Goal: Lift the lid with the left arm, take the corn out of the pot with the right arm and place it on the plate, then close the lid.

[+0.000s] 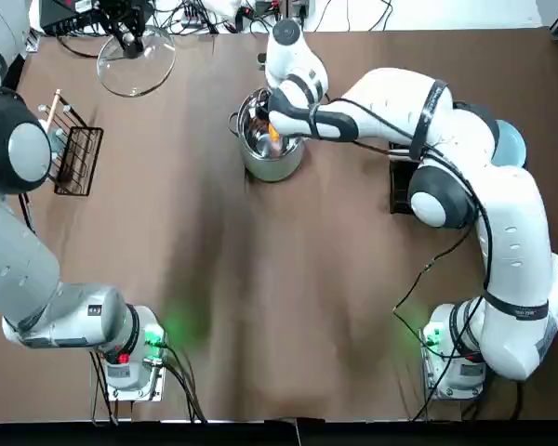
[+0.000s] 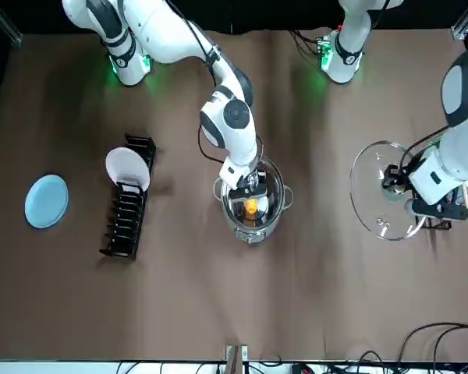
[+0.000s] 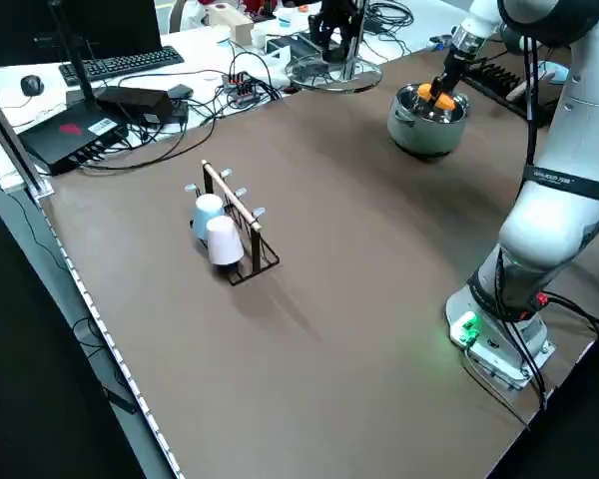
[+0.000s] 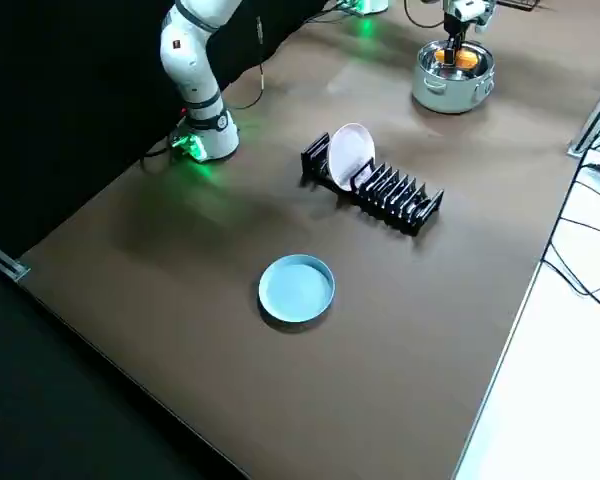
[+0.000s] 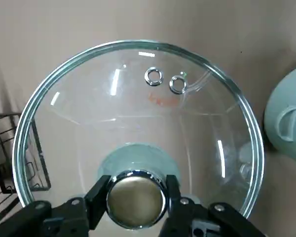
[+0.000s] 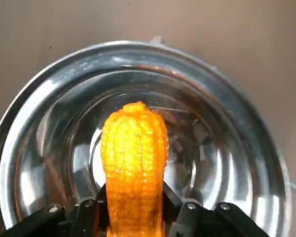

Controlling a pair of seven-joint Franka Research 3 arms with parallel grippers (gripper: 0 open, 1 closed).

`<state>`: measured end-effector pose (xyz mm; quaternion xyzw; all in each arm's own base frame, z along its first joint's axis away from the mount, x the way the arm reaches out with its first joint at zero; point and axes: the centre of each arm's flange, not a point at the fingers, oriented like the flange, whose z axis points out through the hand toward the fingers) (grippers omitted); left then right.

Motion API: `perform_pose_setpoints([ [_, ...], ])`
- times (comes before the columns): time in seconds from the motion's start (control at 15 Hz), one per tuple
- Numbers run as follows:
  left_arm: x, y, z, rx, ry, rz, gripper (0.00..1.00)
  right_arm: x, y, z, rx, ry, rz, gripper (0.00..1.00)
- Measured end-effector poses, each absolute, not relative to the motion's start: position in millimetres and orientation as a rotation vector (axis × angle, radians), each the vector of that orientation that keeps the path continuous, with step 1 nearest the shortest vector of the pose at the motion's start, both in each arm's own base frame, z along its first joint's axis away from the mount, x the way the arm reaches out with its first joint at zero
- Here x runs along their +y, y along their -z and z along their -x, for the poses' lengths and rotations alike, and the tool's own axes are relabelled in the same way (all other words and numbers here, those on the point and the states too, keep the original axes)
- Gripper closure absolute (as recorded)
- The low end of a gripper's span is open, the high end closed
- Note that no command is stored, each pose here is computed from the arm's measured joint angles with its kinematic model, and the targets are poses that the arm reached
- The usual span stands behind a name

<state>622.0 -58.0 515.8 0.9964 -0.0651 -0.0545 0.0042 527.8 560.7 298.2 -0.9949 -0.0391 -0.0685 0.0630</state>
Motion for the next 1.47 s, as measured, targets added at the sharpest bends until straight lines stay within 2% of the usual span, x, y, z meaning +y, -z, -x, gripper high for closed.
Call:
perform_pose_setpoints([
  [0.4,-185.3,-499.9,-601.5,-0.097,0.204,-3.153,0.49,531.0,-356.0,-550.9,0.000,0.117,3.018,0.60],
  [0.67,-216.9,-476.6,-602.1,-0.062,0.211,-3.158,0.49,471.1,-393.4,-588.0,0.032,0.059,3.067,0.60],
  [0.87,-249.5,-461.0,-605.6,0.055,0.129,-3.148,0.49,398.8,-400.1,-629.3,-0.041,-0.003,3.096,0.60],
  [1.07,-317.8,-437.6,-592.1,0.110,0.057,-3.125,0.49,309.9,-420.5,-665.7,-0.124,-0.069,3.079,0.60],
  [1.47,-421.1,-386.0,-547.0,0.079,0.049,-3.115,0.49,70.3,-468.4,-691.0,-0.236,-0.246,3.039,0.60],
])
